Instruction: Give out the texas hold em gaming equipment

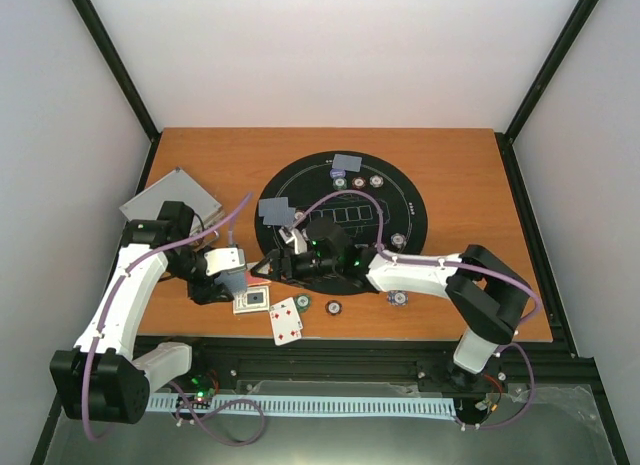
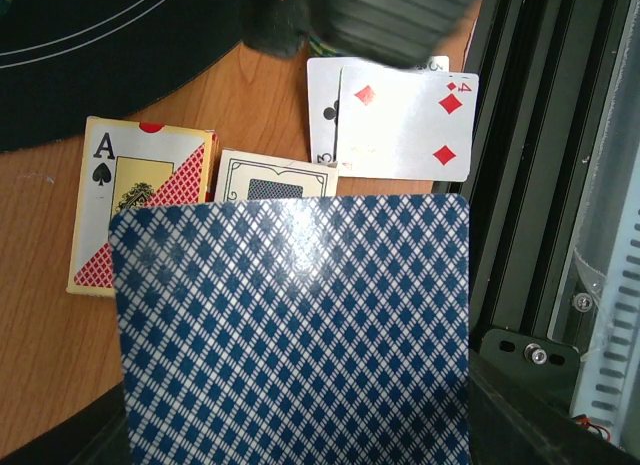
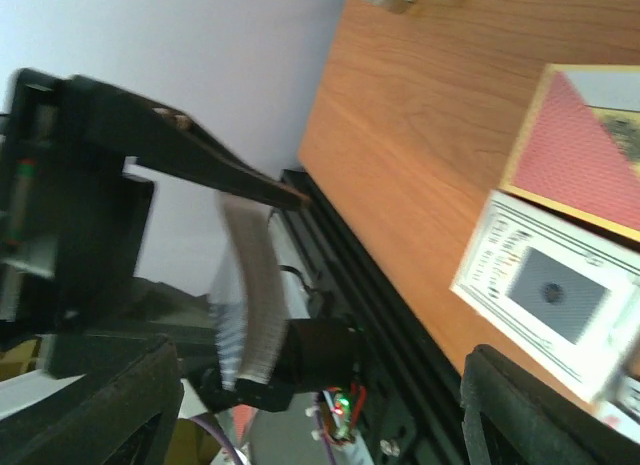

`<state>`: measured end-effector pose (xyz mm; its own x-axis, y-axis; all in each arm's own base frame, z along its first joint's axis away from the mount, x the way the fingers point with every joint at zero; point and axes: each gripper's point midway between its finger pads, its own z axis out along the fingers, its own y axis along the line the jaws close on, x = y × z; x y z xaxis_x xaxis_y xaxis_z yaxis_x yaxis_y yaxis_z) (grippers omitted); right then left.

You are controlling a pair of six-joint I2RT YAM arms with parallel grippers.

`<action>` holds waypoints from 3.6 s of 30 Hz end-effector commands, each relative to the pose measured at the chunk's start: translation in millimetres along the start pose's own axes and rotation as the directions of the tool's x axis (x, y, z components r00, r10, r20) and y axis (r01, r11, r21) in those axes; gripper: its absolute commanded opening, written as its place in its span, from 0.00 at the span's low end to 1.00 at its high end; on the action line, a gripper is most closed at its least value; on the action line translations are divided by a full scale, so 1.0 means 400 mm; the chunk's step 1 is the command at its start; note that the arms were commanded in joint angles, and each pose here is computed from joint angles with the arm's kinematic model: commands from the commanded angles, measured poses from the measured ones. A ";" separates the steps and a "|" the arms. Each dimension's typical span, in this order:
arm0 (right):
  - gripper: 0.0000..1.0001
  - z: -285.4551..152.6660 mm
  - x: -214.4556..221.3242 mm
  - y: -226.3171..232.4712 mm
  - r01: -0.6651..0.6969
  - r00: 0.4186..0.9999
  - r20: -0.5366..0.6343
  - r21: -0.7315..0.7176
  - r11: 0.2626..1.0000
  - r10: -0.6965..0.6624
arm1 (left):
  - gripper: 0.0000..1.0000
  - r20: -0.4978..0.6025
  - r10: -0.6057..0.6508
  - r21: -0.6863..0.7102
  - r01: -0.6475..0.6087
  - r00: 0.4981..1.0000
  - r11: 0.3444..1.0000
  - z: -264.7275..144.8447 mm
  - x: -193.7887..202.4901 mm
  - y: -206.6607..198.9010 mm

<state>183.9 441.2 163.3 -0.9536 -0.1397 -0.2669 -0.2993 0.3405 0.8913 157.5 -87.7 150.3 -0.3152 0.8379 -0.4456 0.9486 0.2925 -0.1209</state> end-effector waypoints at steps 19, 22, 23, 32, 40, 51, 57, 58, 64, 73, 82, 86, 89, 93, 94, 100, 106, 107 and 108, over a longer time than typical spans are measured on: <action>0.74 0.172 0.017 0.090 -0.044 0.997 -0.077 -0.219 0.975 0.028 | 0.01 0.044 0.012 -0.015 -0.011 0.999 1.000 -0.028 -0.032 0.001; 0.73 0.192 0.028 0.071 -0.069 0.993 -0.114 -0.220 0.973 0.044 | 0.01 0.043 0.014 -0.017 -0.013 0.999 1.000 -0.029 -0.032 0.001; 0.73 0.196 0.030 0.059 -0.078 0.991 -0.120 -0.208 0.975 0.053 | 0.01 0.043 0.014 -0.018 -0.014 0.999 1.000 -0.030 -0.032 0.002; 0.65 0.134 -0.002 -0.030 -0.122 0.990 -0.080 -0.140 0.983 0.112 | 0.01 0.044 0.017 -0.019 -0.017 0.999 1.000 -0.031 -0.034 0.003; 0.53 0.107 -0.018 -0.032 -0.099 0.994 -0.050 -0.101 0.990 0.094 | 0.01 0.046 0.014 -0.014 -0.014 0.999 1.000 -0.032 -0.035 0.001; 0.35 0.073 -0.038 -0.006 -0.071 0.997 -0.010 -0.095 0.993 0.071 | 0.01 0.043 0.019 -0.018 -0.018 0.999 1.000 -0.031 -0.032 -0.001; 0.23 0.050 -0.044 0.020 -0.053 0.998 0.011 -0.097 0.994 0.055 | 0.01 0.041 0.015 -0.015 -0.014 0.999 1.000 -0.027 -0.030 0.002; 0.19 0.048 -0.046 0.023 -0.052 0.998 0.015 -0.097 0.994 0.054 | 0.01 0.042 0.014 -0.015 -0.014 0.999 1.000 -0.027 -0.031 0.003; 0.03 0.035 -0.055 0.041 -0.045 0.998 0.031 -0.105 0.993 0.048 | 0.01 0.036 0.014 -0.013 -0.014 0.999 1.000 -0.024 -0.027 0.003; 0.03 0.001 -0.067 0.053 -0.040 0.997 0.054 -0.108 0.993 0.046 | 0.01 0.027 0.015 -0.014 -0.014 1.000 1.000 -0.021 -0.022 0.004; 0.03 -0.107 -0.144 0.008 -0.079 0.989 0.116 -0.093 0.993 0.089 | 0.01 0.018 0.011 -0.015 -0.011 1.000 1.000 -0.017 -0.017 0.008; 0.03 -0.186 -0.217 -0.038 -0.087 0.979 0.181 -0.059 0.994 0.096 | 0.01 0.006 0.009 -0.014 -0.009 1.000 1.000 -0.011 -0.012 0.014; 0.03 -0.263 -0.307 -0.095 -0.093 0.966 0.245 0.015 0.996 0.086 | 0.01 0.004 0.005 -0.011 -0.005 1.000 1.000 -0.010 -0.011 0.014; 0.03 -0.373 -0.460 -0.204 -0.127 0.942 0.324 0.104 0.986 0.087 | 0.01 0.009 0.004 -0.012 -0.004 1.000 1.000 -0.014 -0.015 0.014; 0.03 -0.395 -0.501 -0.233 -0.137 0.937 0.339 0.121 0.983 0.089 | 0.01 0.010 0.003 -0.009 -0.003 1.000 1.000 -0.015 -0.016 0.013; 0.03 -0.466 -0.711 -0.429 -0.221 0.904 0.408 0.181 0.958 0.132 | 0.01 0.007 -0.002 -0.003 0.002 1.000 1.000 -0.020 -0.019 0.013; 0.03 -0.488 -0.826 -0.585 -0.288 0.881 0.441 0.216 0.933 0.170 | 0.01 0.005 -0.009 0.003 0.009 1.000 1.000 -0.023 -0.019 0.011; 0.03 -0.489 -0.840 -0.601 -0.293 0.879 0.446 0.221 0.930 0.171 | 0.01 0.002 -0.009 0.001 0.009 1.000 1.000 -0.023 -0.018 0.012; 0.03 -0.487 -0.847 -0.621 -0.302 0.877 0.446 0.226 0.926 0.177 | 0.01 0.001 -0.009 0.002 0.009 1.000 1.000 -0.023 -0.018 0.012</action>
<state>578.7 224.2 114.1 -0.8924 0.3696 -0.2588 -0.0182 0.5436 0.8392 160.6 -87.2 149.9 -0.3236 0.8403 -0.4350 0.9461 0.2948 -0.1342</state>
